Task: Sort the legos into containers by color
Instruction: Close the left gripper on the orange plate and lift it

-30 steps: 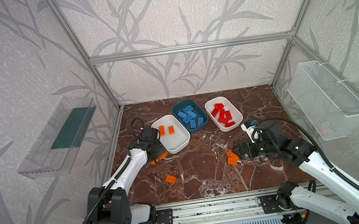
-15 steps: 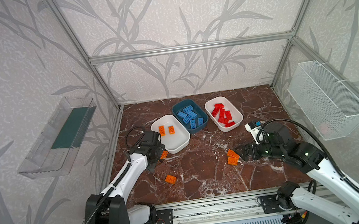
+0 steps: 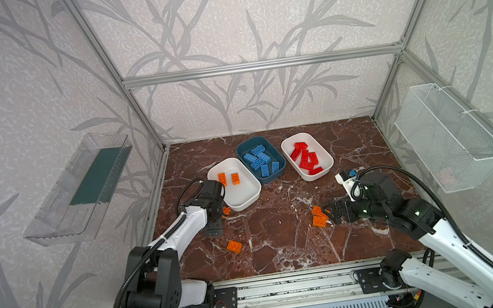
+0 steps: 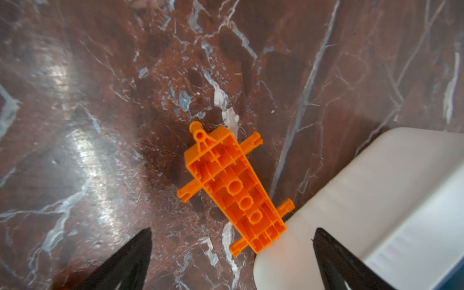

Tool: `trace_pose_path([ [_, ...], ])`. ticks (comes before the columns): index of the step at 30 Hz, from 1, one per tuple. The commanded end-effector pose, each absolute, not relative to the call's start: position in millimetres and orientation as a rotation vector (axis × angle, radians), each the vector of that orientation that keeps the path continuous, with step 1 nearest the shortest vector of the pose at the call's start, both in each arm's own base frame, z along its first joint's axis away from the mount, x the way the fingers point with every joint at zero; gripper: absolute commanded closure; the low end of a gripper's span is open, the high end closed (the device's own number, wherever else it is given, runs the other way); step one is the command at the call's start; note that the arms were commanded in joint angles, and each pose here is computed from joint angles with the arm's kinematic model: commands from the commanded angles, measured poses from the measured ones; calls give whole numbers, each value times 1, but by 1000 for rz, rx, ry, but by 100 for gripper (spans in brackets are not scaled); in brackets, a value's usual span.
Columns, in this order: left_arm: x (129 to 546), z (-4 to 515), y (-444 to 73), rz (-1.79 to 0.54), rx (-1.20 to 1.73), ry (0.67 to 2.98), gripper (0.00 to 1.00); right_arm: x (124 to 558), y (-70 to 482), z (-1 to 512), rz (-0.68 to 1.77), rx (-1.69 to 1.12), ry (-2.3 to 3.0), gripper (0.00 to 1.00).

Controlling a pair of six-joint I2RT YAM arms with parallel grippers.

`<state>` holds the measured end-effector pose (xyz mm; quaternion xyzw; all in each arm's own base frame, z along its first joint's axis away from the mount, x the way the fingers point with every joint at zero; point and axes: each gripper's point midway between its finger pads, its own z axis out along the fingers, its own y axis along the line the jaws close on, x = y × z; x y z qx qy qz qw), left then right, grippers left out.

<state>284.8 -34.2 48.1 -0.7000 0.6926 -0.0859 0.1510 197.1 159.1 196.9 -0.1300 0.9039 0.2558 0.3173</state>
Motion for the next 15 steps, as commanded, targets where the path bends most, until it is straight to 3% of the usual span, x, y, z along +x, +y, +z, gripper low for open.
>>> trace_pose_path([
  [1,298,51,-42,-299,-2133,1883,1,199,162,195,678,-367,2363,1],
  [15,306,33,-36,-192,-2218,1841,9,204,158,188,684,-344,2382,1],
])
